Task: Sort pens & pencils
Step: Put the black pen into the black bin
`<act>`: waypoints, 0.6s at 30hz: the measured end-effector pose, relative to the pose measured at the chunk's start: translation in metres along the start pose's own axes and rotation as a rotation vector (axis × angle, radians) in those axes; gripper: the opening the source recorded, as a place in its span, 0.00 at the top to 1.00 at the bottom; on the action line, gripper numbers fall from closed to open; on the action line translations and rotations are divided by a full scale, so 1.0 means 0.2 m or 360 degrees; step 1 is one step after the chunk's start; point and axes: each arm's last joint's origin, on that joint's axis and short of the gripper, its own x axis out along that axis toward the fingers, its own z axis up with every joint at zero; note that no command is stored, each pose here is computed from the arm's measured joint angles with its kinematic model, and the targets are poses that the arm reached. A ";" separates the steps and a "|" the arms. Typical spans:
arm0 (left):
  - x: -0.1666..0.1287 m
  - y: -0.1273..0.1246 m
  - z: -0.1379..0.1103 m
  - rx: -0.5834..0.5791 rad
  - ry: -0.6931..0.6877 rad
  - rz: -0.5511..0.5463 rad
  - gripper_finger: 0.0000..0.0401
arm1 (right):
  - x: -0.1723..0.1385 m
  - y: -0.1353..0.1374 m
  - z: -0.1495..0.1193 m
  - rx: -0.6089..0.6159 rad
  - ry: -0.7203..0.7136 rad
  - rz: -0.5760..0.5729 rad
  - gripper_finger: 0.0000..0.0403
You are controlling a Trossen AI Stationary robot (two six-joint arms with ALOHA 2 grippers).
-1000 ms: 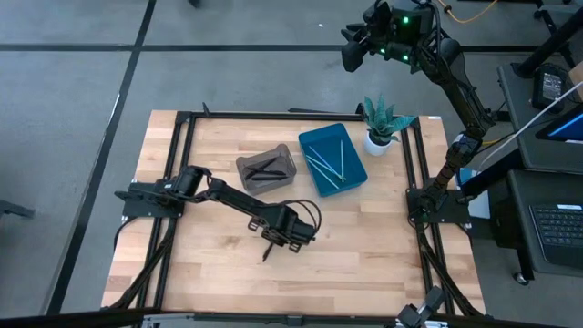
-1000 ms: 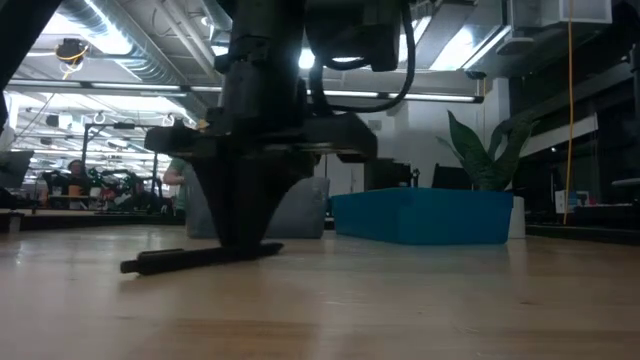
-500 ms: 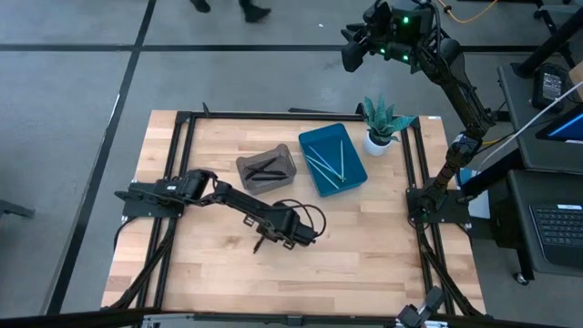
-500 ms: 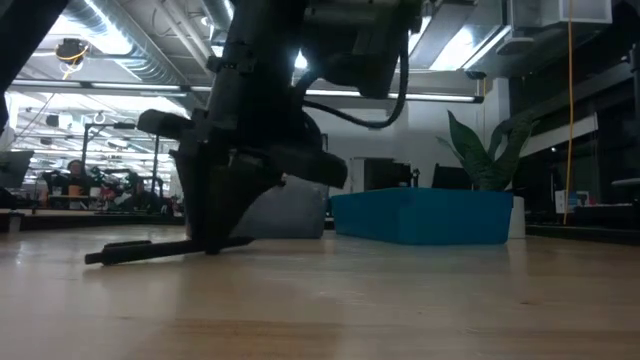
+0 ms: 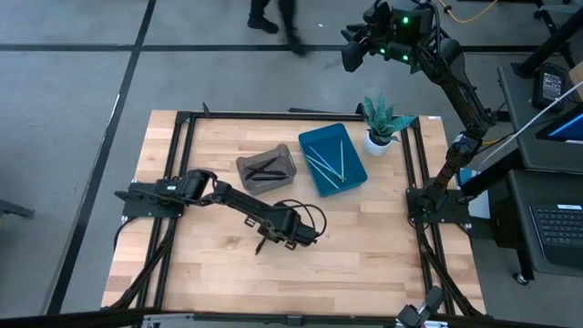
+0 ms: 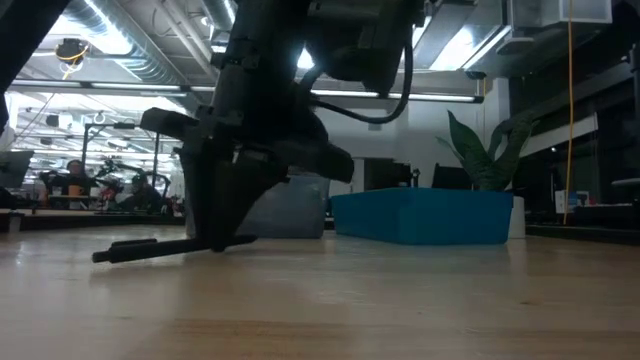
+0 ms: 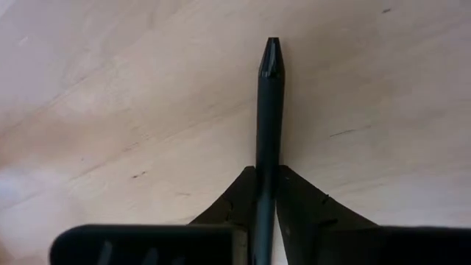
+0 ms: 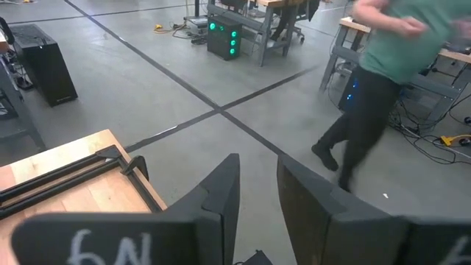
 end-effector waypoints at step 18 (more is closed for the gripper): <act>-0.32 0.03 0.02 0.0019 -0.0107 0.0001 0.91 | 0.00 0.00 0.00 0.0009 -0.0001 -0.0001 0.77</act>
